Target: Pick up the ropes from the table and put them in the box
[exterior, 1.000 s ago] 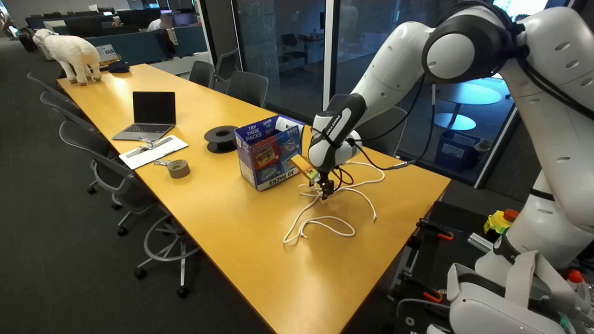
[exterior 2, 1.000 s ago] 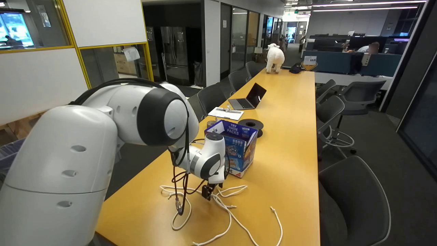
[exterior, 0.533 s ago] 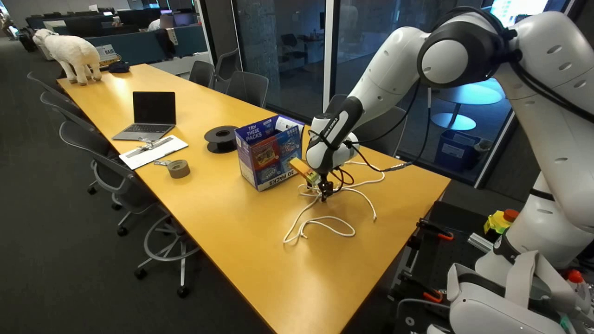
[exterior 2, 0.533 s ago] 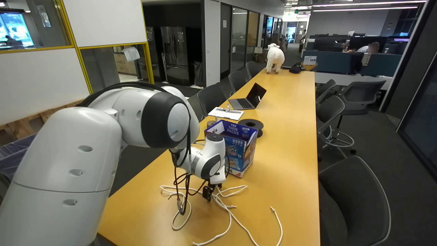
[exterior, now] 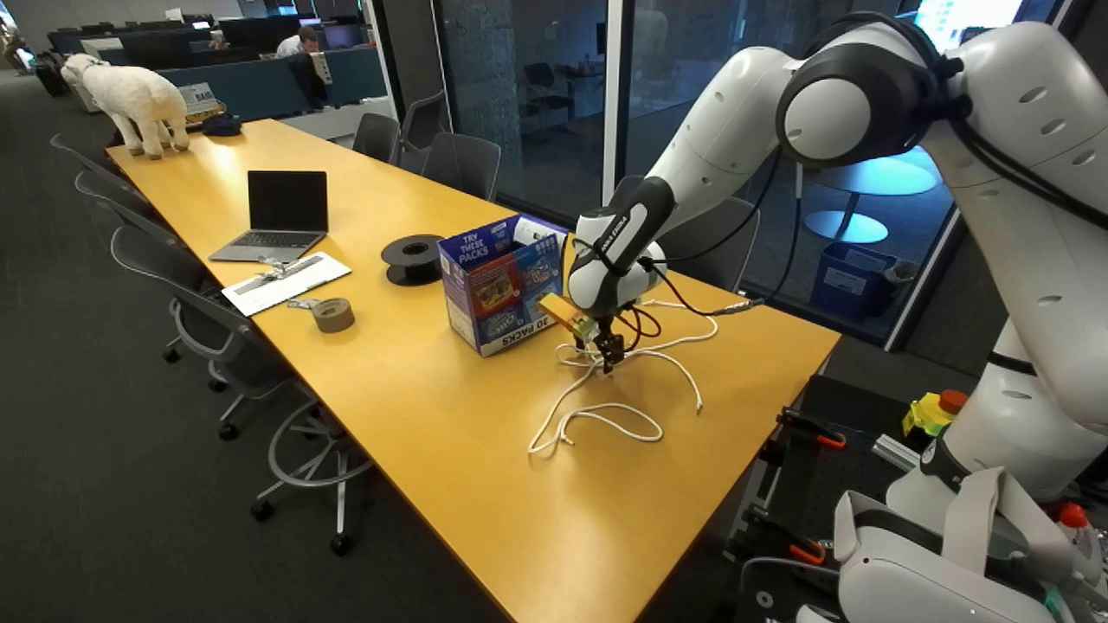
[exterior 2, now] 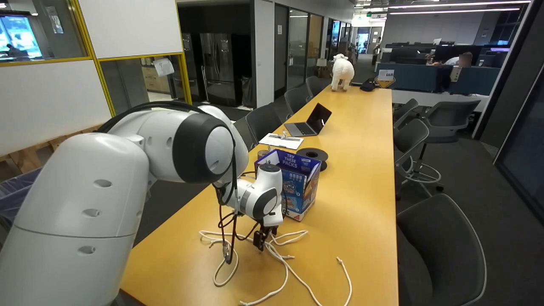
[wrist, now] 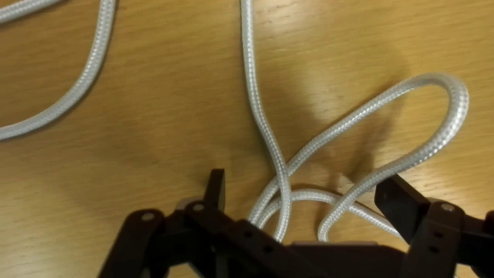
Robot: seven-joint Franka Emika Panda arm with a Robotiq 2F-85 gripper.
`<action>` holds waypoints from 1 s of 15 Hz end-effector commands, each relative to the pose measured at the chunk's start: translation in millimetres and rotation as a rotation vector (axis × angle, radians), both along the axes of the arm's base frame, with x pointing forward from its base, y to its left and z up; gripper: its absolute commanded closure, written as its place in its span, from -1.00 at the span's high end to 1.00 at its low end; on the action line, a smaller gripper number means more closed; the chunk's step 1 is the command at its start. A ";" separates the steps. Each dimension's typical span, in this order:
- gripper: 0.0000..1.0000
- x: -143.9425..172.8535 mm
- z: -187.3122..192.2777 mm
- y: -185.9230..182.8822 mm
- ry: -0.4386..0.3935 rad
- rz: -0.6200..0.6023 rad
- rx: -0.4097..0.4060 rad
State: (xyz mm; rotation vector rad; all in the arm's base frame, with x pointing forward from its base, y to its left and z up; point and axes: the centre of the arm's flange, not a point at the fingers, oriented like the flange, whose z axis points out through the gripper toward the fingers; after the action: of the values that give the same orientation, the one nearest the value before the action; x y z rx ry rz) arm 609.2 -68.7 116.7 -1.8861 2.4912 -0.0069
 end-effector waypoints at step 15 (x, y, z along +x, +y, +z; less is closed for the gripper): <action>1.00 8.4 2.6 1.2 0.002 0.043 -0.035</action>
State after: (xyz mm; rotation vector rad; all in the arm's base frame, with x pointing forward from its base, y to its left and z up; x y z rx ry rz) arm 609.7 -68.6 111.7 -1.9165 2.4840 -0.0134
